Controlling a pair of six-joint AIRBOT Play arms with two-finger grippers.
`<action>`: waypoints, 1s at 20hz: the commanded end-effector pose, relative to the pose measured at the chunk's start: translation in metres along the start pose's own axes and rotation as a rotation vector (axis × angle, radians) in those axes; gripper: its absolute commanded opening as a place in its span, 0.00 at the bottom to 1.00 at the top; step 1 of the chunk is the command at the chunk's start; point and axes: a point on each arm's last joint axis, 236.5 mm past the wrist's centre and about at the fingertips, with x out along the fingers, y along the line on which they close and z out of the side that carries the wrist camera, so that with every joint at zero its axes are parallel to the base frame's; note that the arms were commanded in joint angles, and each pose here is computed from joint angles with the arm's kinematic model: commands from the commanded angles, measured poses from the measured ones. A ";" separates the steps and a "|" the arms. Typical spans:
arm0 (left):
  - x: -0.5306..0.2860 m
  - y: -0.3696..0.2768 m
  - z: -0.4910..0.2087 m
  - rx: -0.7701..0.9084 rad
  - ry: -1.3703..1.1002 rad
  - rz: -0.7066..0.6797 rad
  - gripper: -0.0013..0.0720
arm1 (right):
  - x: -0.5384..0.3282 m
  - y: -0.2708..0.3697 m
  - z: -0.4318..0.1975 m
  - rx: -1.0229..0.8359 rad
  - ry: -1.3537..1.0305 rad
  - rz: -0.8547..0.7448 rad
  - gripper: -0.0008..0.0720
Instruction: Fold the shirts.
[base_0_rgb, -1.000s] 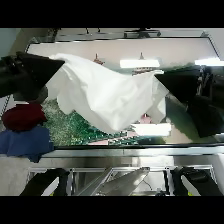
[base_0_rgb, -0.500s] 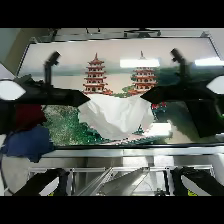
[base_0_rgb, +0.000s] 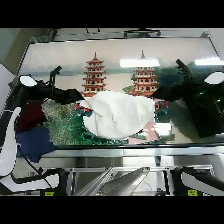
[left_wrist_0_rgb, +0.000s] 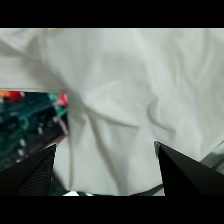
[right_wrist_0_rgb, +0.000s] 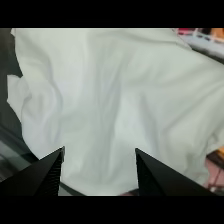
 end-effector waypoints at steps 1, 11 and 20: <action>0.001 0.058 0.004 -0.090 -0.018 0.036 0.99 | -0.014 -0.003 -0.049 0.047 0.034 -0.014 0.69; 0.096 0.066 0.052 -0.017 0.073 0.013 0.99 | 0.120 0.006 -0.149 0.265 -0.009 -0.012 0.71; 0.141 0.046 0.052 0.032 0.193 -0.024 0.39 | 0.162 0.018 -0.153 0.345 0.030 0.076 0.13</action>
